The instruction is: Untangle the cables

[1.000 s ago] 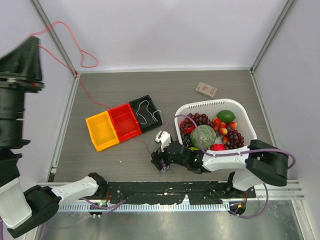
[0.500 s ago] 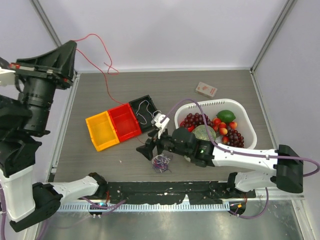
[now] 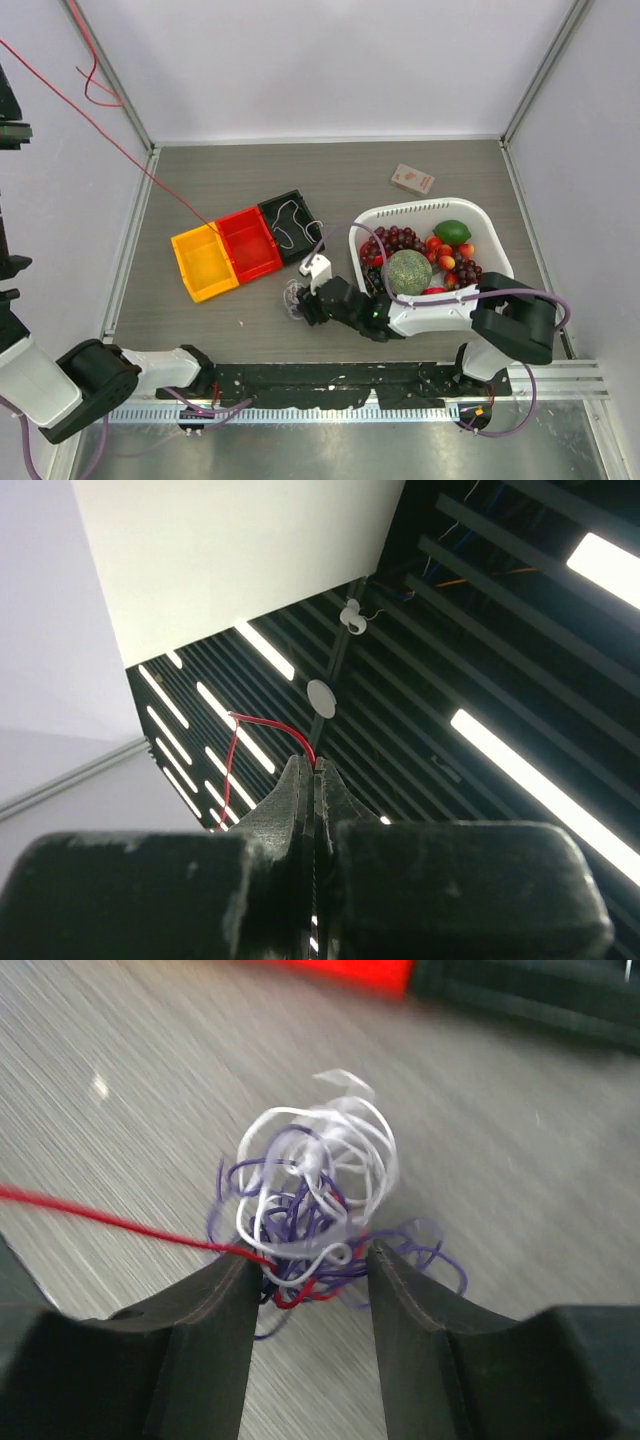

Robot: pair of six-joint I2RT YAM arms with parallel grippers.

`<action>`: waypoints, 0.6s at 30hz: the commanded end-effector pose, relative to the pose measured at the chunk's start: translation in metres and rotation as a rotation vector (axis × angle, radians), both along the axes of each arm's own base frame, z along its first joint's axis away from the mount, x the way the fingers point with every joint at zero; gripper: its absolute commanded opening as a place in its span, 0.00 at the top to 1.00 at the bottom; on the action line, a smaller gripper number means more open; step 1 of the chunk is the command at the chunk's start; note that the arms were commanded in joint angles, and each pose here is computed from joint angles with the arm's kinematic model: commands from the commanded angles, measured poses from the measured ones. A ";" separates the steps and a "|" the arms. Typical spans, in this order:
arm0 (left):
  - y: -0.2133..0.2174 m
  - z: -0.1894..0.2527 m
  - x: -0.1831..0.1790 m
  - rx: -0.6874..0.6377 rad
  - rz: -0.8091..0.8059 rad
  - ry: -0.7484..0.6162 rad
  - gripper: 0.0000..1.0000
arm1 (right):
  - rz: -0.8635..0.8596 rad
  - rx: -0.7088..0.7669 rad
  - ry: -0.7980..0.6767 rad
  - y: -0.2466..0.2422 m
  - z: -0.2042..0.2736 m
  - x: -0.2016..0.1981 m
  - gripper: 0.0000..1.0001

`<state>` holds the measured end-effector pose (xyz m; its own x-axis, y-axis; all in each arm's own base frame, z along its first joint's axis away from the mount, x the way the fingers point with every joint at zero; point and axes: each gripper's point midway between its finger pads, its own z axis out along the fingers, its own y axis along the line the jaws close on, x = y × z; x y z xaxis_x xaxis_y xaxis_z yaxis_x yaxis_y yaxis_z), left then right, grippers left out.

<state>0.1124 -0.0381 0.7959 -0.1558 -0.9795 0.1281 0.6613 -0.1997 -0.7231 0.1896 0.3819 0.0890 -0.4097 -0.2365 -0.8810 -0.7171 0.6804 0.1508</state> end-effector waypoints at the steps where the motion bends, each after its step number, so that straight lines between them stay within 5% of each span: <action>1: 0.002 0.012 0.008 -0.056 0.025 -0.032 1.00 | -0.036 -0.004 -0.014 -0.030 -0.012 -0.007 0.57; 5: -0.008 0.002 0.020 -0.054 0.000 0.002 1.00 | -0.033 -0.010 -0.020 -0.040 -0.016 -0.010 0.68; 12: 0.003 0.015 0.010 -0.072 0.033 -0.042 1.00 | 0.041 0.000 -0.027 -0.033 0.002 -0.017 0.36; 18: -0.002 0.005 0.014 -0.060 0.015 -0.007 1.00 | 0.170 0.167 -0.074 -0.008 0.083 -0.030 0.16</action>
